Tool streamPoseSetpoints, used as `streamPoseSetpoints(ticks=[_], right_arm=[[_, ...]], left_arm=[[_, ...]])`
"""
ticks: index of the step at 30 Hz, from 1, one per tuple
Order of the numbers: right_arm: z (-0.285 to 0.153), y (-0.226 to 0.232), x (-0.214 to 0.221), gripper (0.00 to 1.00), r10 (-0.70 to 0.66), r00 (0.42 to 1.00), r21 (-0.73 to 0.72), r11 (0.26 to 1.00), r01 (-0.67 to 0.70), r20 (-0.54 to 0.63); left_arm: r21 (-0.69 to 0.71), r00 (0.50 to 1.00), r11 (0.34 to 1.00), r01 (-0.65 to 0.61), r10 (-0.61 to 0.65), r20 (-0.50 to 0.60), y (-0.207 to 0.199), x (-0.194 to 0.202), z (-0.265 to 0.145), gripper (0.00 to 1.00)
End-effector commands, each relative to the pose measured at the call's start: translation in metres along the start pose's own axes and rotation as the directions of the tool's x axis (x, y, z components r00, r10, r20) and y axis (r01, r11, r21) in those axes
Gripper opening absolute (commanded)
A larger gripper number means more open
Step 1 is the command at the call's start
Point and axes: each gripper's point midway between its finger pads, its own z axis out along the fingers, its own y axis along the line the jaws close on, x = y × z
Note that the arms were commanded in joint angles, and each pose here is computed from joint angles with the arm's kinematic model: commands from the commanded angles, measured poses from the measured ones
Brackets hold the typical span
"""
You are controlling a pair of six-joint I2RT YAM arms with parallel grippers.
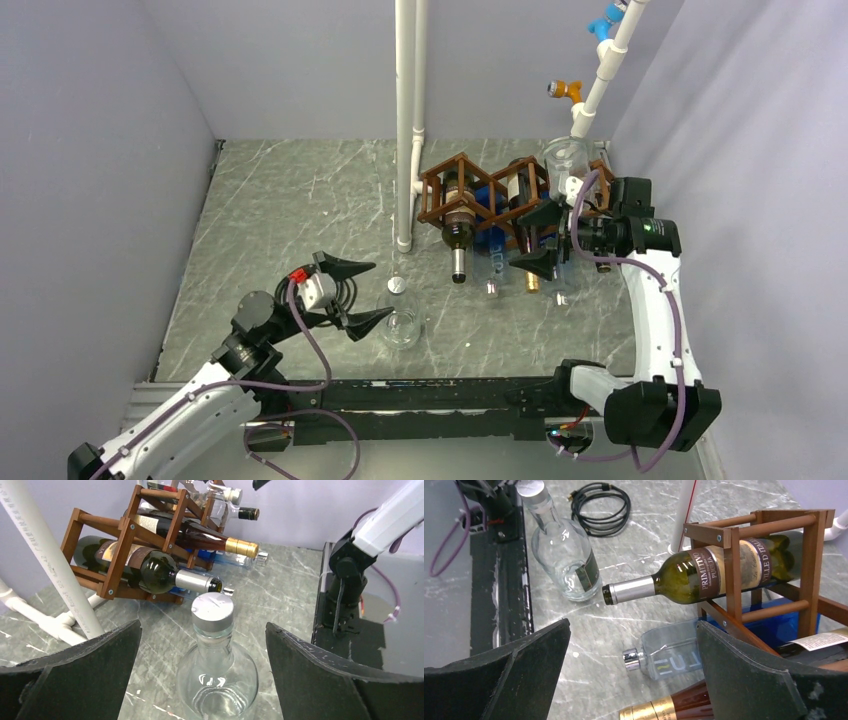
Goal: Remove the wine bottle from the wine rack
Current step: Pick up the wine bottle from the center of the board.
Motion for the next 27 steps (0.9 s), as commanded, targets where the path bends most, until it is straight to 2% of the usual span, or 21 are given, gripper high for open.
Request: streamPoseSetpoints(ticks=[1,9,17,27], right_arm=[[-0.002,0.002,-0.018,0.99,0.003,0.99,-0.036,0.999,0.002,0.138],[0.001,-0.002,-0.008,0.99,0.04,0.986,-0.048,0.998,-0.033,0.159],[0.003,-0.004,0.0,0.99,0.053,0.986,-0.053,0.998,-0.045,0.161],[0.004,-0.003,0.003,0.99,0.054,0.986,-0.052,0.998,-0.046,0.157]], left_arm=[[0.04,0.984,0.989,-0.145,0.14,0.108,-0.005,-0.017,0.006,1.0],[0.053,0.988,0.991,-0.122,0.116,0.103,-0.009,0.003,0.023,0.99],[0.066,0.991,0.993,-0.102,0.095,0.095,-0.011,0.018,0.035,0.9],[0.042,0.996,0.997,-0.068,0.066,0.054,-0.005,0.029,0.042,0.66]])
